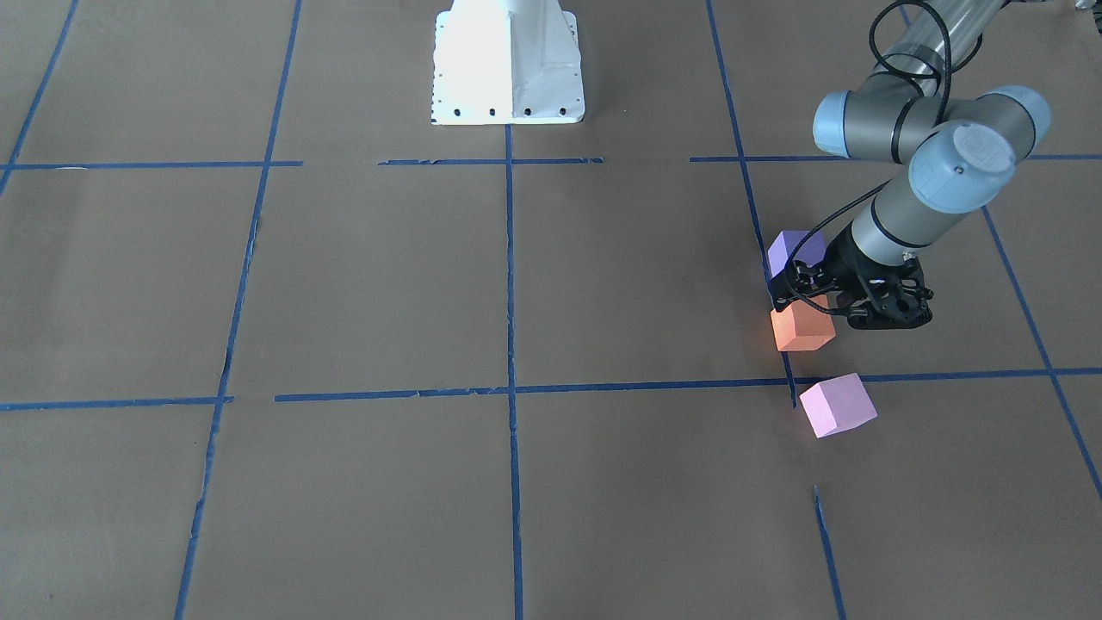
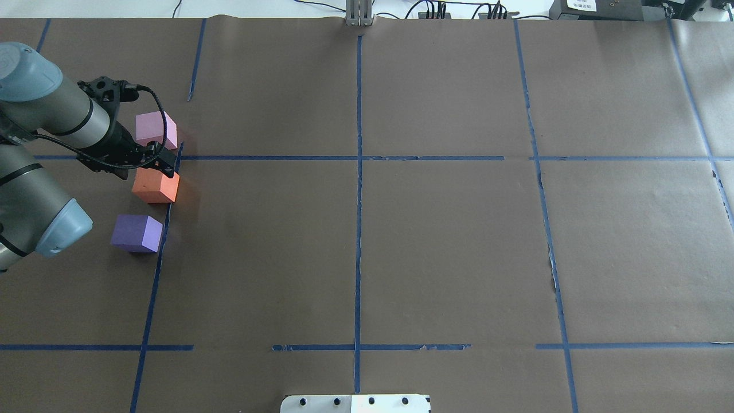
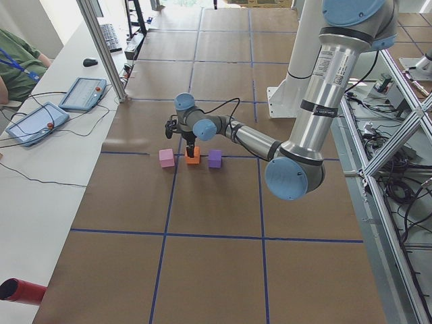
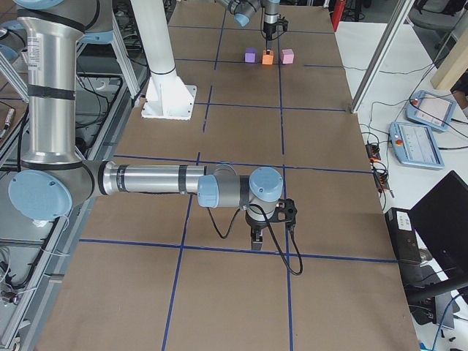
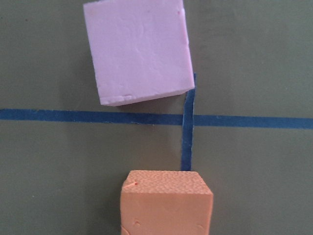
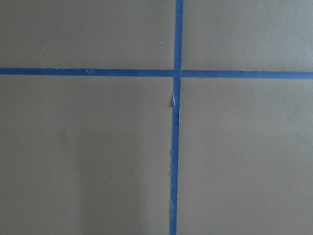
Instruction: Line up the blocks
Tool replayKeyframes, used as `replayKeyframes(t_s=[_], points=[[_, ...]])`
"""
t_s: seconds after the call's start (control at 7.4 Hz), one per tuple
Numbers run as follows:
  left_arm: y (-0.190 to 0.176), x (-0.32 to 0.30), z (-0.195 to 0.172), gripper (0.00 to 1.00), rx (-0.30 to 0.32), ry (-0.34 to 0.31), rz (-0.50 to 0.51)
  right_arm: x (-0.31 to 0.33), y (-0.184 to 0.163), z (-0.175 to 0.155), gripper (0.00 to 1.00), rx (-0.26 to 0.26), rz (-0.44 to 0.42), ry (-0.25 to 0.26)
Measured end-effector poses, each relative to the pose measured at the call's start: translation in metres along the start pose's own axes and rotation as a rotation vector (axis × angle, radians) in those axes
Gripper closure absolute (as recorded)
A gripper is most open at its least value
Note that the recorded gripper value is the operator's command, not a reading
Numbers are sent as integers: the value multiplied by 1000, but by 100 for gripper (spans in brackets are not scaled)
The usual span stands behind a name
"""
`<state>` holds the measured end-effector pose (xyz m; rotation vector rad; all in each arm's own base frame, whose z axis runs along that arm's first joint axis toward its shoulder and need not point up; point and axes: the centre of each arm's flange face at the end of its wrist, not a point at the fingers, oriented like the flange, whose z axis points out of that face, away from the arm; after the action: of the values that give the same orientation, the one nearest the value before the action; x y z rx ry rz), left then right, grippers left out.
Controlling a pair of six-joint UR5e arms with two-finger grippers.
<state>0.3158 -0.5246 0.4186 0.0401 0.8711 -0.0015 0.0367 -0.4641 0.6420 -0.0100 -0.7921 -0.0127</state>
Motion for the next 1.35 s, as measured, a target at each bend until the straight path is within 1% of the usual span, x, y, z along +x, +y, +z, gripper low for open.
replayKeyframes(t_s=[0.14,0.27,0.41,0.54,0.68,0.81,0.95,1.08,1.22,1.35], points=[[3,4,-22,0,18,6,48,0,0,0,0,0,0,0],[-4,-2,-46,0,35,-8,109,0,0,0,0,-1,0,0],[-18,-20,-78,0,61,-37,161,0,0,1,0,-1,-1,0],[-33,-48,-112,0,88,-69,183,0,0,1,0,-1,-1,0],[-41,-93,-139,0,101,-99,208,0,0,0,0,-1,-1,0],[-42,-158,-159,0,94,-114,234,0,0,0,0,-1,0,0],[-33,-227,-171,0,74,-112,232,0,0,0,0,-1,0,1],[-14,-289,-167,0,42,-107,209,0,0,0,0,-1,-1,0],[7,-336,-160,0,14,-106,197,0,0,0,0,-1,-1,0],[24,-368,-159,0,0,-107,198,0,0,0,0,0,0,0]])
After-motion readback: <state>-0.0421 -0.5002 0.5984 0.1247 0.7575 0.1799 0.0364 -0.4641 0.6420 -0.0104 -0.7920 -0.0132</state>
